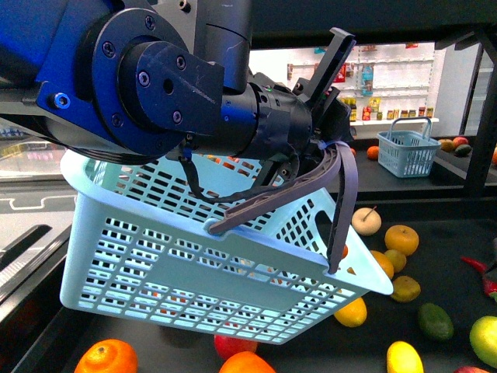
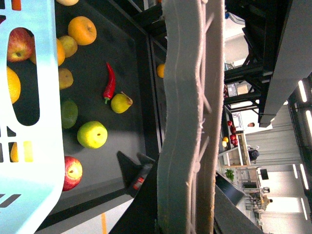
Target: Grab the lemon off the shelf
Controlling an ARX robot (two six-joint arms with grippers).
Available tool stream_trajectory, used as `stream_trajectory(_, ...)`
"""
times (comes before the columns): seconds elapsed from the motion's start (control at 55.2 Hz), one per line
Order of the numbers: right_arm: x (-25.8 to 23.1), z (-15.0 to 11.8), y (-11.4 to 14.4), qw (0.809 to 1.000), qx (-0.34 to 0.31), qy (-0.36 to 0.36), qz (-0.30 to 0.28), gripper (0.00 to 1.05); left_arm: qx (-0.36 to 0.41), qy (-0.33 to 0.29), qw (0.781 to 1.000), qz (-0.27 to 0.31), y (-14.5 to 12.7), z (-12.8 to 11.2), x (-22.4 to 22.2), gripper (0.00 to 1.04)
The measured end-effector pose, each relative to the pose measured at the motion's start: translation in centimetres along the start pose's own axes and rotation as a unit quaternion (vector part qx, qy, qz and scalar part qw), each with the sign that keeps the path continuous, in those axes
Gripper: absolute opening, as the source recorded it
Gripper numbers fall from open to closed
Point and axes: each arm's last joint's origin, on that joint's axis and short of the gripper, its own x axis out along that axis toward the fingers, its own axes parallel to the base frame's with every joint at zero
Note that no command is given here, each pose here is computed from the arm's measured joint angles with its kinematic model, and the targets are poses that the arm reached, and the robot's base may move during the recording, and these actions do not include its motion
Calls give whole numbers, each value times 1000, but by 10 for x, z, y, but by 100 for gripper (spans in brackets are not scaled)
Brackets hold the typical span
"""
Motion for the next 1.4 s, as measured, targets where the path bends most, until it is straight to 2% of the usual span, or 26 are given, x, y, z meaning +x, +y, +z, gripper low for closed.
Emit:
stream_trajectory(0.163,52,-20,28,997,-31,63,-6,97,1,0,1000,0,0,0,0,10)
stream_trajectory(0.435,91,-32,76,993,-73,90,9,97,0,0,1000,0,0,0,0,10)
stream_trajectory(0.58,106,-36,94,991,-90,104,7,97,1,0,1000,0,0,0,0,10)
stream_trajectory(0.961,134,-52,102,985,-102,138,-27,97,0,0,1000,0,0,0,0,10)
stream_trajectory(1.396,160,-51,106,984,-92,150,-34,97,0,0,1000,0,0,0,0,10)
